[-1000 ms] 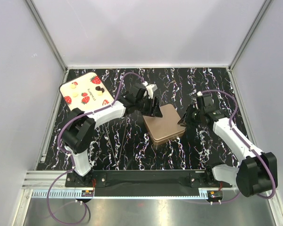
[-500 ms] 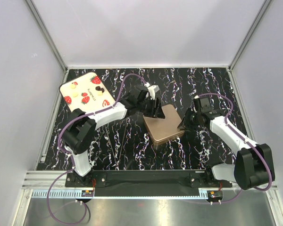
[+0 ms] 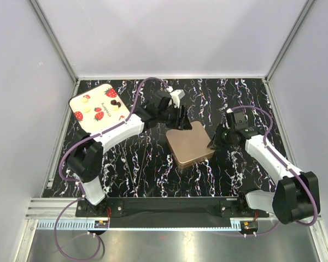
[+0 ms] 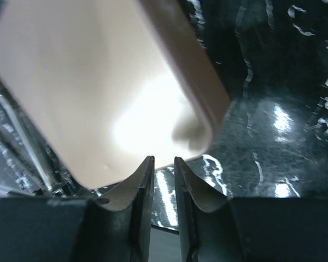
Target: Pack the chocolate
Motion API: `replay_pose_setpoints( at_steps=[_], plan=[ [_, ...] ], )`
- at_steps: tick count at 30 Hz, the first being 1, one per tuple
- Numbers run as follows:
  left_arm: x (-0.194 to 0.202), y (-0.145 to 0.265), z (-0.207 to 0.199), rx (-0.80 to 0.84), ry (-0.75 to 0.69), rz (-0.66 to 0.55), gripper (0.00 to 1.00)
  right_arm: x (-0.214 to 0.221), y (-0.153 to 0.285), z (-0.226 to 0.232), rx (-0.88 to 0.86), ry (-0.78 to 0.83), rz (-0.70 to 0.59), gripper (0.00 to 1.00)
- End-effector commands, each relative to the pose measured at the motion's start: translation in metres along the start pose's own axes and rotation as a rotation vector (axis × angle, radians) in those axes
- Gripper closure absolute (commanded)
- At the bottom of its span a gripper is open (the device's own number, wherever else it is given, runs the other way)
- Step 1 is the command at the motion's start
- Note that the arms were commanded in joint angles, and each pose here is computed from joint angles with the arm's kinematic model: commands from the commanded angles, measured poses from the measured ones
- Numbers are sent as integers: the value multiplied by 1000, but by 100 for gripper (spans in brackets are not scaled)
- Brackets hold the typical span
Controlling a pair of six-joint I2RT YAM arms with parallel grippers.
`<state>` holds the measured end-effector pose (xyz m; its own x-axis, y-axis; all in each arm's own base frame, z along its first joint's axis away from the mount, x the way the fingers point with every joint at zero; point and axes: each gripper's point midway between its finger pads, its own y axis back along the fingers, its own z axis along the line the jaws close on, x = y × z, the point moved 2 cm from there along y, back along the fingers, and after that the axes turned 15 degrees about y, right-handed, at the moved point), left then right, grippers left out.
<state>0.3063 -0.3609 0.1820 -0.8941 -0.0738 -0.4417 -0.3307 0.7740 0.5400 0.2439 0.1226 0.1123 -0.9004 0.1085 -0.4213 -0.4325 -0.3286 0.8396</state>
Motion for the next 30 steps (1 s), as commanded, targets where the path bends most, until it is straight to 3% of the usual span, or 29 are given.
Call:
replay_pose_setpoints(
  at_steps=[1, 5, 12, 16, 30],
  plan=[
    [-6, 5, -1, -13, -15, -24, 43, -33, 21, 34, -154, 76, -120, 72],
    [2, 6, 14, -69, 31, -31, 43, -42, 24, 61, -327, 107, -120, 75],
    [21, 5, 52, -177, 119, -18, 43, -27, 6, 102, -553, 89, -53, 99],
    [32, 4, 67, -224, 150, -6, 43, -6, -15, 115, -642, 80, -13, 100],
    [43, 7, 82, -279, 196, -9, 43, 29, -65, 82, -483, 40, 89, 100]
  ],
)
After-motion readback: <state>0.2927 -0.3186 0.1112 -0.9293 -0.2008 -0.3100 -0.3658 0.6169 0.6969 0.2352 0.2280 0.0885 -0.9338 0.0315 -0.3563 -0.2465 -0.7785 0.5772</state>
